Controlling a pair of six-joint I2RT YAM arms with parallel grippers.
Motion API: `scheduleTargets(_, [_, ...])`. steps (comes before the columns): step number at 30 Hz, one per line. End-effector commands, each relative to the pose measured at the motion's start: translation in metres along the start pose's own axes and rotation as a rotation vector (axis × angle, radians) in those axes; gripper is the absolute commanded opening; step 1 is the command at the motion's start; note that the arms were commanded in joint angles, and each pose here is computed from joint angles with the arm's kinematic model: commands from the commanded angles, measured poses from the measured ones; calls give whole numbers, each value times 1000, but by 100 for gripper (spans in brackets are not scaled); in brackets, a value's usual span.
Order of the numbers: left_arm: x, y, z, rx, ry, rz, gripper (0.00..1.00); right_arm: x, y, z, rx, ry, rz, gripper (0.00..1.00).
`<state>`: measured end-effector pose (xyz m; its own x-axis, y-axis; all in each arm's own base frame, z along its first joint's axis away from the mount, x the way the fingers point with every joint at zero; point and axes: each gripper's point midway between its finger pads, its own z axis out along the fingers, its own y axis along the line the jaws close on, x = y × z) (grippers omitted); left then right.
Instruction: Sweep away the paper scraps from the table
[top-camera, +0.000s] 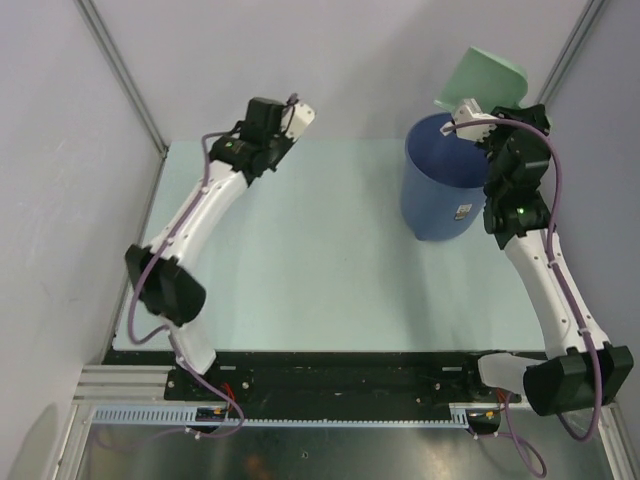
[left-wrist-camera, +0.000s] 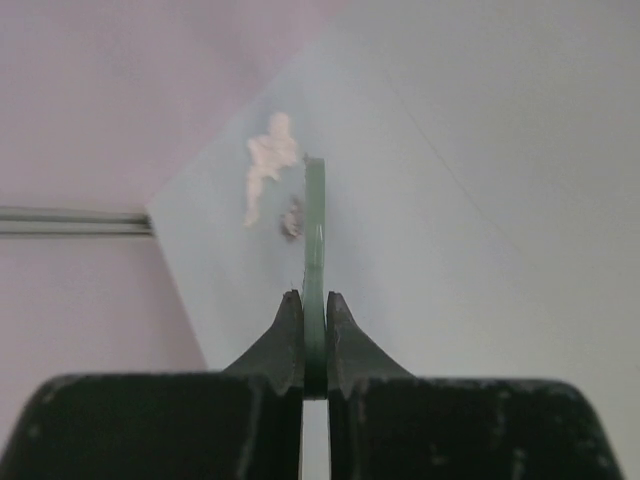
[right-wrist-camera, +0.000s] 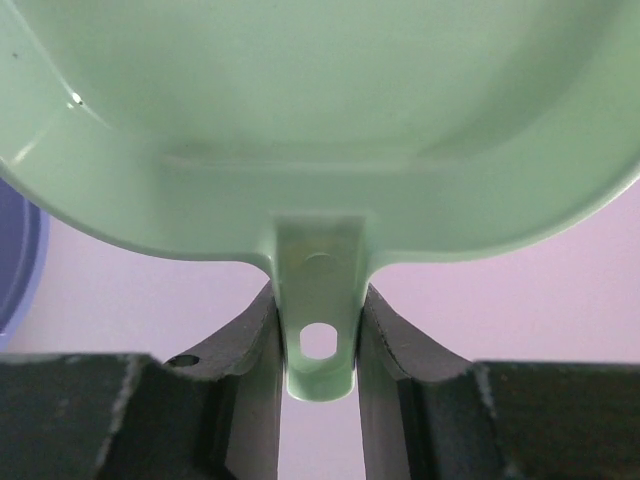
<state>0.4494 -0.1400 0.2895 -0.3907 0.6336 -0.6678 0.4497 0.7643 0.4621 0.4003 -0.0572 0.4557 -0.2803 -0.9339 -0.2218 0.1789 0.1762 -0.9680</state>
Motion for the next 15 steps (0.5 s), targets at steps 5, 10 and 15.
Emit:
scheduleTargets(5, [-61,89,66,-500,-5,154,0,-40,-8,-41,-57,-135,282,0])
scheduleTargets(10, [-60,97,126,-627,28,288,0,-73,9,-64,-154,-238,279,0])
scheduleTargets(15, [-30,87,195,-567,83,422,0,-114,26,-94,-229,-357,236,0])
